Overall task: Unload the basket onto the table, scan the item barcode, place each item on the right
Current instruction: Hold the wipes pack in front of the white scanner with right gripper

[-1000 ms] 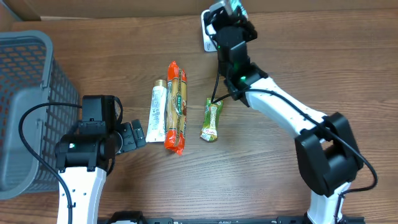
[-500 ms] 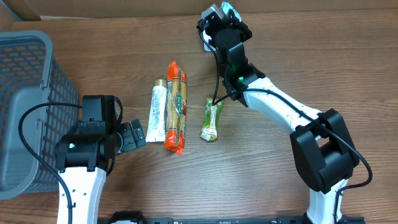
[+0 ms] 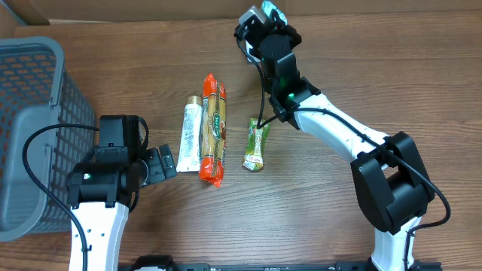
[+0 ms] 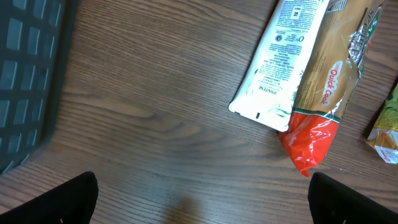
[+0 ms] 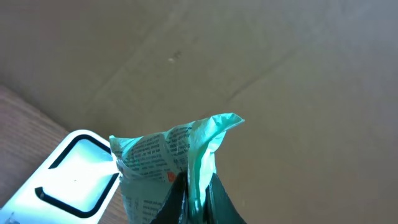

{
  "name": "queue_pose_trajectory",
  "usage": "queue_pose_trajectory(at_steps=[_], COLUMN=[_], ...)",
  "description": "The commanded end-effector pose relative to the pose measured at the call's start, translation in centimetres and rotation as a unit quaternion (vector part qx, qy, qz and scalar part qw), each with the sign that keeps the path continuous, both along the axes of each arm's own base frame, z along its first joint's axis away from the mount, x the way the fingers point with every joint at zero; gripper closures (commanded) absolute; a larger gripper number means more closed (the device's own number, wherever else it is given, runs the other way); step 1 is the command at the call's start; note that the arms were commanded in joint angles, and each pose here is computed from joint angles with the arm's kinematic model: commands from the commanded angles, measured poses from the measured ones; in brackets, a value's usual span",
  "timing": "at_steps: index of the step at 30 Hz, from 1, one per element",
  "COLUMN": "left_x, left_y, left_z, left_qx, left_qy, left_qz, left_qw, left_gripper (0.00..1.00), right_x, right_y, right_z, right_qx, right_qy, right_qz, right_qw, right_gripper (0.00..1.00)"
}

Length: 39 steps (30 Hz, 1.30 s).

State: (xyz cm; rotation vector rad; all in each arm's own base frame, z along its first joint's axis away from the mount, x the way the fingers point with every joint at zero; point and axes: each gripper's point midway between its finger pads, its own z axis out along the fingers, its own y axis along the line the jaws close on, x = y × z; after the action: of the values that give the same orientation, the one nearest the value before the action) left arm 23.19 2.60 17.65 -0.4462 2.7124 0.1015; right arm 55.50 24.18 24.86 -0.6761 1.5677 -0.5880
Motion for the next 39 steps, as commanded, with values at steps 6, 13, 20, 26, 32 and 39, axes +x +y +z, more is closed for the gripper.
queue_pose_trajectory(at_steps=[6, 13, 20, 26, 32, 39], left_x=[0.0, 0.0, 0.0, 0.0, 0.0, 0.0], left_y=[0.2, 0.2, 0.2, 0.2, 0.2, 0.2], left_z=[-0.2, -0.2, -0.2, -0.2, -0.2, -0.2], left_qx=[0.004, 0.004, 0.004, 0.004, 0.004, 0.004], left_qy=[0.002, 0.002, 0.002, 0.002, 0.002, 0.002], left_qz=[0.007, 0.007, 0.007, 0.007, 0.007, 0.007], left_qw=[1.000, 1.000, 1.000, 1.000, 1.000, 1.000], left_gripper=[0.00, 0.01, 0.00, 0.01, 0.00, 0.00], right_x=[1.7, 4.1, 5.5, 5.8, 5.8, 5.8], right_y=[2.5, 2.8, 2.5, 2.8, 2.8, 2.8], right_z=[-2.0, -5.0, -5.7, -4.2, -4.2, -4.2], right_qx=[-0.152, -0.226, -0.226, -0.219, -0.219, -0.219], right_qy=[-0.045, -0.094, -0.101, -0.117, -0.117, -0.116], right_qz=[0.075, 0.084, 0.094, 0.093, 0.093, 0.093], right_qw=[0.984, 0.966, 0.964, 0.964, 0.964, 0.964], right_gripper=[0.96, 0.96, 0.96, 0.96, 0.96, 0.96])
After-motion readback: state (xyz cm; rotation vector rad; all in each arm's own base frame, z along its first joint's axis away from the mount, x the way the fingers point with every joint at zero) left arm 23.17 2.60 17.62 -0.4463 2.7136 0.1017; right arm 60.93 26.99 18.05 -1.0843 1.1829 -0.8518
